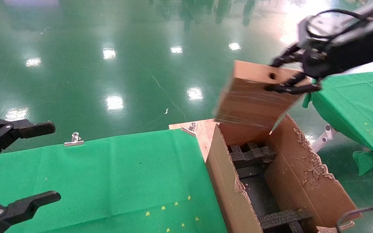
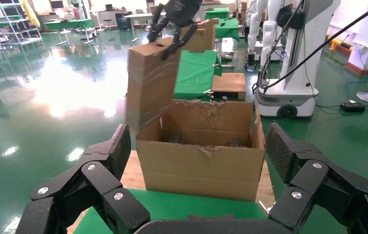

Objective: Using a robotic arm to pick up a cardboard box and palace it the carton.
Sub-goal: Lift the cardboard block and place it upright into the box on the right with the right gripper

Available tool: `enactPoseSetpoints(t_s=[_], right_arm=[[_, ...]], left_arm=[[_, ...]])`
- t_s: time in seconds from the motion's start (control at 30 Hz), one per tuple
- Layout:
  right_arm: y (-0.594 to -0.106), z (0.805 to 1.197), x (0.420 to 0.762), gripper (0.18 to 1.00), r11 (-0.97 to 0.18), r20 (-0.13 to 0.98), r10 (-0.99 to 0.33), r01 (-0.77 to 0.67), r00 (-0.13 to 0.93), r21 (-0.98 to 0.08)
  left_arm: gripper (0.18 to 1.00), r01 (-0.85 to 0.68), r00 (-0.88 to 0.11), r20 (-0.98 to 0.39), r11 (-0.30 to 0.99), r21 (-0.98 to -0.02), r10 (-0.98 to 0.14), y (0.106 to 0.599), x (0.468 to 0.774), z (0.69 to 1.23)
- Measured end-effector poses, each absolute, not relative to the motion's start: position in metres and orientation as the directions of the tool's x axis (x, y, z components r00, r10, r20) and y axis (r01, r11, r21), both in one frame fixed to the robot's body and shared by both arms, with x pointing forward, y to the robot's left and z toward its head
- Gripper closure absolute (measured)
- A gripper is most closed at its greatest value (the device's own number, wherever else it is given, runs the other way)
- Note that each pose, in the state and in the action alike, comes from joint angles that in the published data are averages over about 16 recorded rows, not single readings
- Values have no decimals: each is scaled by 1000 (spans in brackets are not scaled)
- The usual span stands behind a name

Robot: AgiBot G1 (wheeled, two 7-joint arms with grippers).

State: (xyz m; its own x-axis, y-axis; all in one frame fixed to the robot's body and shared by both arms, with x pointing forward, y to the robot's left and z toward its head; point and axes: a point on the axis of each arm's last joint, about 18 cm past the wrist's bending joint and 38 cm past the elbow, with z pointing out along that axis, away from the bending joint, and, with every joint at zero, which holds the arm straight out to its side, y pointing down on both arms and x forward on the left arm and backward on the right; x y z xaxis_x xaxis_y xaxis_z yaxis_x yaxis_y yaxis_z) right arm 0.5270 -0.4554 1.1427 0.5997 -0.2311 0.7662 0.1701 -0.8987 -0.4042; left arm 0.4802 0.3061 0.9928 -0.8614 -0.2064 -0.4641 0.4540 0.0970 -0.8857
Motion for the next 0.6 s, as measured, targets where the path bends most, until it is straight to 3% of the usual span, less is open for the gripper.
enactPoseSetpoints(t_s=[0.6], right_arm=[[-535, 1082, 487, 706, -889, 661, -395, -85, 638, -449]], left_arm=[[183, 454, -861, -464, 97, -886, -207, 306, 480, 993]])
